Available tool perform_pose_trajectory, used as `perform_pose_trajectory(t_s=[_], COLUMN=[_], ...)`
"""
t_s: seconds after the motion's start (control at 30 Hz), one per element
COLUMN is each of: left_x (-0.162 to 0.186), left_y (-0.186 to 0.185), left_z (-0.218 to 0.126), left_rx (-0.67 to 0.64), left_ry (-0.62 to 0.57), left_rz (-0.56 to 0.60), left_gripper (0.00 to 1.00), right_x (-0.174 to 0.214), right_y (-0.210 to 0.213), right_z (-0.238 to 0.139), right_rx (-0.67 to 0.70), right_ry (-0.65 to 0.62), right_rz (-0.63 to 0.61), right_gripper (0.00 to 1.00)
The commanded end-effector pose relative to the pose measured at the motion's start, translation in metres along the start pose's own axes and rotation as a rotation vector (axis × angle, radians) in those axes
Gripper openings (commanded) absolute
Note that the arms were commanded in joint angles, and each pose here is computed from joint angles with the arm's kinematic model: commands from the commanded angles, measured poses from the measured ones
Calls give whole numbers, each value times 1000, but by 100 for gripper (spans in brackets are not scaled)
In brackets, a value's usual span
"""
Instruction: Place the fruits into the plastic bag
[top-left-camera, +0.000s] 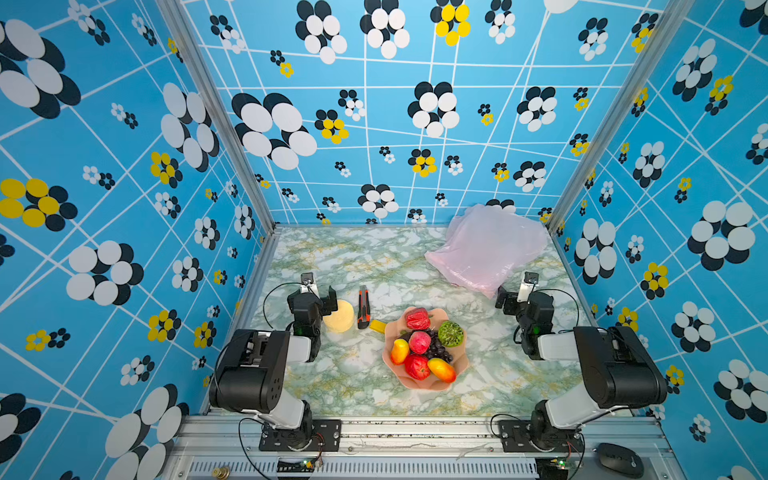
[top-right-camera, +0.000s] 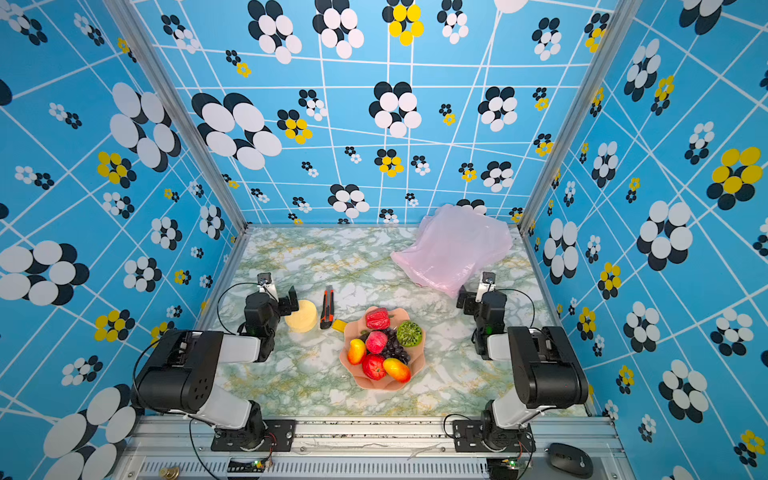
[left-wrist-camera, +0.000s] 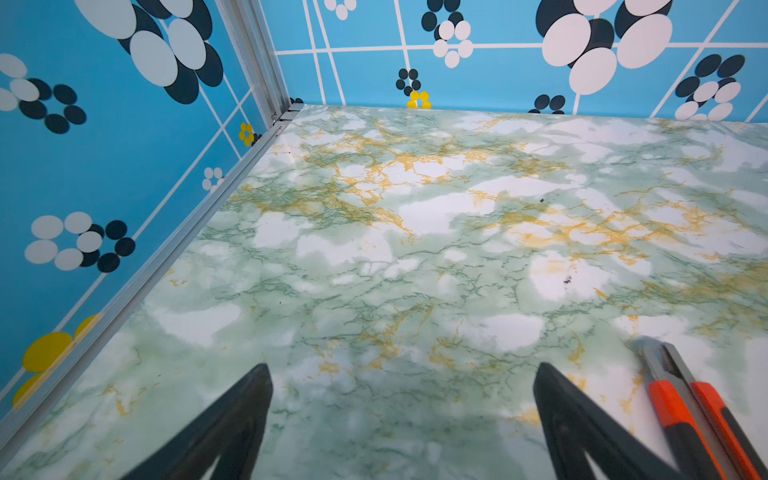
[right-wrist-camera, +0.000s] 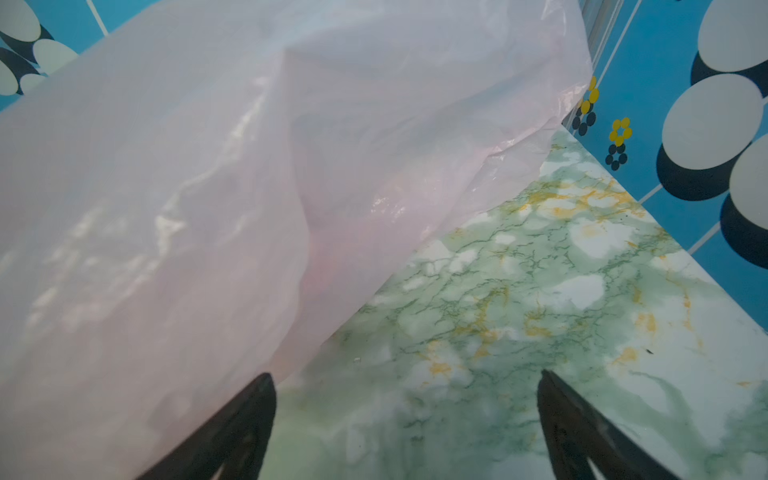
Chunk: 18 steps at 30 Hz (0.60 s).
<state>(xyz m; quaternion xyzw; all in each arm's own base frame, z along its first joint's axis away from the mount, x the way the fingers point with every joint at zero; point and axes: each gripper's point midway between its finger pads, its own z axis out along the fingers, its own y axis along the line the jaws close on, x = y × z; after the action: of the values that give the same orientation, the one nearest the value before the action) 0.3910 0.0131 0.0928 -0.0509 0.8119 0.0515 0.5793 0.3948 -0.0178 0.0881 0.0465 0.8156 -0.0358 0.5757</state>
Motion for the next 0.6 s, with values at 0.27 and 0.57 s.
perform_pose_trajectory(t_s=[0.27, 0.57], left_x=[-5, -5], left_y=[0, 0], left_z=[1, 1], left_rx=[6, 6], left_ry=[-14, -14], left_rz=[2, 2], left_gripper=[99, 99], right_x=[-7, -7], right_y=[-1, -1], right_z=[0, 0], right_rx=[-3, -3], right_ry=[-12, -12], right_rz=[-3, -2], right_gripper=[99, 99])
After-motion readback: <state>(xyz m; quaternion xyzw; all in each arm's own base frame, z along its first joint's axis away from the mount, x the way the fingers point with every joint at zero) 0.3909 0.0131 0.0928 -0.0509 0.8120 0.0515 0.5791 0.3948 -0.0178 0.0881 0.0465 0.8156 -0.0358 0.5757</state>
